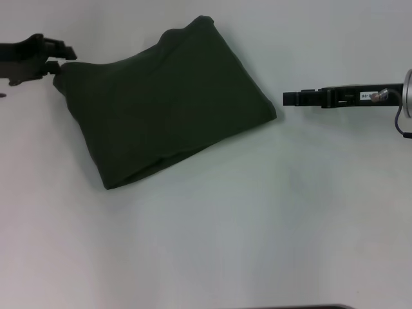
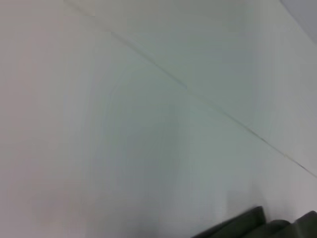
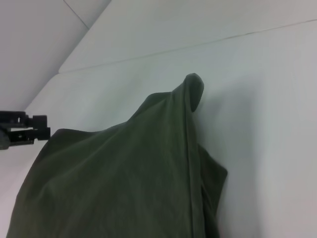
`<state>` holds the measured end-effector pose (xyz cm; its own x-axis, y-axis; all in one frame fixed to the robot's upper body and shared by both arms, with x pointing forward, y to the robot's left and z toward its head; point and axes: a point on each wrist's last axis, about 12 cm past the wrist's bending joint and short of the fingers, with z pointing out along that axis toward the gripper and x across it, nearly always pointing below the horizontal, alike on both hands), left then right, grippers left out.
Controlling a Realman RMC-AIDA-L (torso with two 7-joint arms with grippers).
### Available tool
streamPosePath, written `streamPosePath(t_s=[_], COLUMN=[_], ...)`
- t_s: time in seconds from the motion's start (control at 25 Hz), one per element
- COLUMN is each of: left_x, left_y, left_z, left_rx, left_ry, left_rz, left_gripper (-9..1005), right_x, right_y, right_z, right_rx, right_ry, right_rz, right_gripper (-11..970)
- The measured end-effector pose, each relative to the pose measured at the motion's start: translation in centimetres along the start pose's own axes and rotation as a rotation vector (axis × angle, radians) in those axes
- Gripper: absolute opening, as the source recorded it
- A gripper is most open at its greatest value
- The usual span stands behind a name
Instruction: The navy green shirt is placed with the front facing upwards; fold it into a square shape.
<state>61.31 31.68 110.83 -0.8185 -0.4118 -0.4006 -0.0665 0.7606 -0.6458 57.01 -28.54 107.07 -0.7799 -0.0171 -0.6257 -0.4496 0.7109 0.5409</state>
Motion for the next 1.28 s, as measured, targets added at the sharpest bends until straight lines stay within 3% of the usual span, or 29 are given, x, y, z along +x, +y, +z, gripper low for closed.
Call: streamPosePath(t_s=[0.44,0.88,1.28], left_x=[-0.5,-0.2,0.2], left_y=[-0.8,-0.1,-0.6], left_z=[0.9,1.1,1.9], left_rx=[-0.040,-0.089,-0.080], left_ry=[-0.012,0.008,0.041], left_rz=[0.056,0.054,0.043], left_gripper=[651,650,644], right_x=[0.0,-0.1,0.1], right_y=[-0.1,-0.1,-0.1], right_z=[-0.1,0.0,0.0], right_rx=[0.002,0.001,-0.001], right_ry=[-0.004,-0.004,-0.001], right_rz=[0.005,0.015,0.023], right_gripper=[656,657,657])
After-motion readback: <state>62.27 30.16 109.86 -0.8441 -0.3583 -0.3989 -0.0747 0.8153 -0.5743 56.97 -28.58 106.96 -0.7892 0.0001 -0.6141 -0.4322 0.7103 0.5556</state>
